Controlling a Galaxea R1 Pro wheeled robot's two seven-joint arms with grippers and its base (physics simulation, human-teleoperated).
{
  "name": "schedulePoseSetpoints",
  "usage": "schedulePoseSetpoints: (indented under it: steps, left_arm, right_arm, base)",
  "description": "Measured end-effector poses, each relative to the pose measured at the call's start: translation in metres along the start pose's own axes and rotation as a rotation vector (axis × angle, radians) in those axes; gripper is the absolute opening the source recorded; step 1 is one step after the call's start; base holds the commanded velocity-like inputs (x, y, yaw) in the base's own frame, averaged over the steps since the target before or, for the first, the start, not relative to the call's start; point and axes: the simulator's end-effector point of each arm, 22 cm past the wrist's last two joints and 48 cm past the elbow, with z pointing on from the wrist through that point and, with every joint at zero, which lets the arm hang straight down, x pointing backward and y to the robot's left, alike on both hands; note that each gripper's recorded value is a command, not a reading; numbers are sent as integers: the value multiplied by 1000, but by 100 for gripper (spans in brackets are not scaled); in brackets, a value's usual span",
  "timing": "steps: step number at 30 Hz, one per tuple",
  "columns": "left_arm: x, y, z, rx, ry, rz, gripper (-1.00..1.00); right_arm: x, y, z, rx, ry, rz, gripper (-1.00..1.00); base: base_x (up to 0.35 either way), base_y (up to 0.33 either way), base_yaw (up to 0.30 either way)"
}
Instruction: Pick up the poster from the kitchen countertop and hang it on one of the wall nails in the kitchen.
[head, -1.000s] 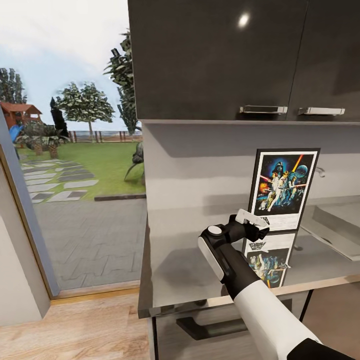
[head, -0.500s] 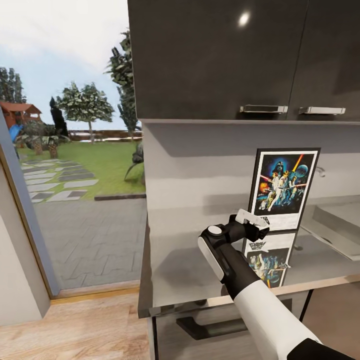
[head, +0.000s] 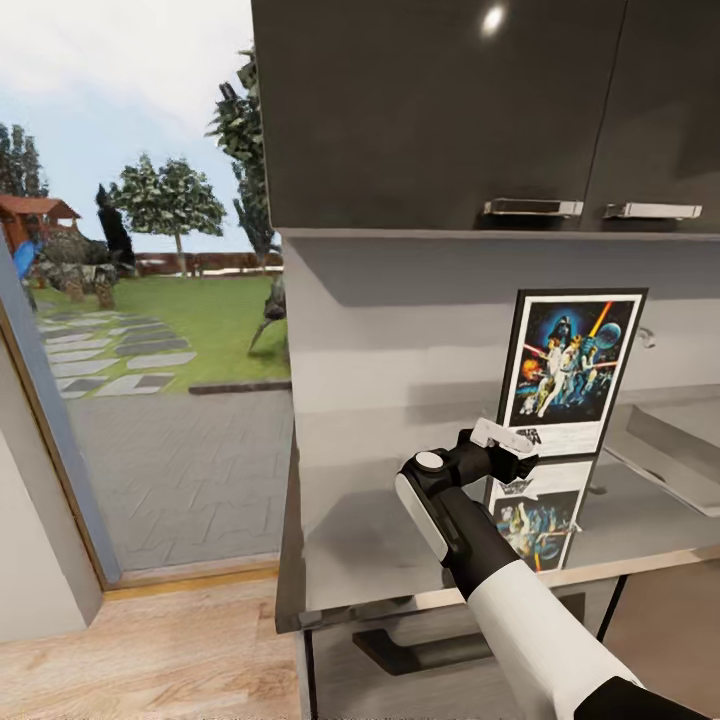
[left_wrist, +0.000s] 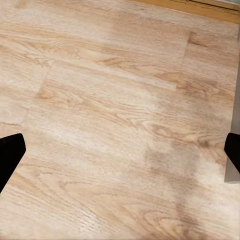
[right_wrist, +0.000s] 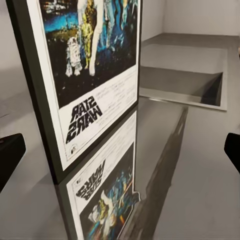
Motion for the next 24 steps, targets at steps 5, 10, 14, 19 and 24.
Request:
schedulePoseSetpoints:
  steps: [5, 10, 14, 19, 24]
  left_arm:
    - [3, 1, 0, -2, 7, 3, 100]
    - [6, 2, 0, -5, 15, 5, 100]
    - [8, 2, 0, -7, 20, 8, 100]
    - [11, 3, 0, -9, 28, 10, 100]
    - [13, 4, 0, -12, 35, 13, 100]
  right_arm:
    - [4, 2, 1, -3, 3, -9, 100]
    - [-3, 8, 5, -3, -1, -10, 100]
    - [-3, 13, 9, -1, 6, -16, 100]
    - [2, 16, 12, 1, 15, -27, 100]
    - [7, 18, 14, 3, 22, -34, 100]
  base:
    - [0, 0, 8]
    - [0, 0, 52]
    - [0, 0, 65]
    - [0, 0, 70]
    - [0, 0, 71]
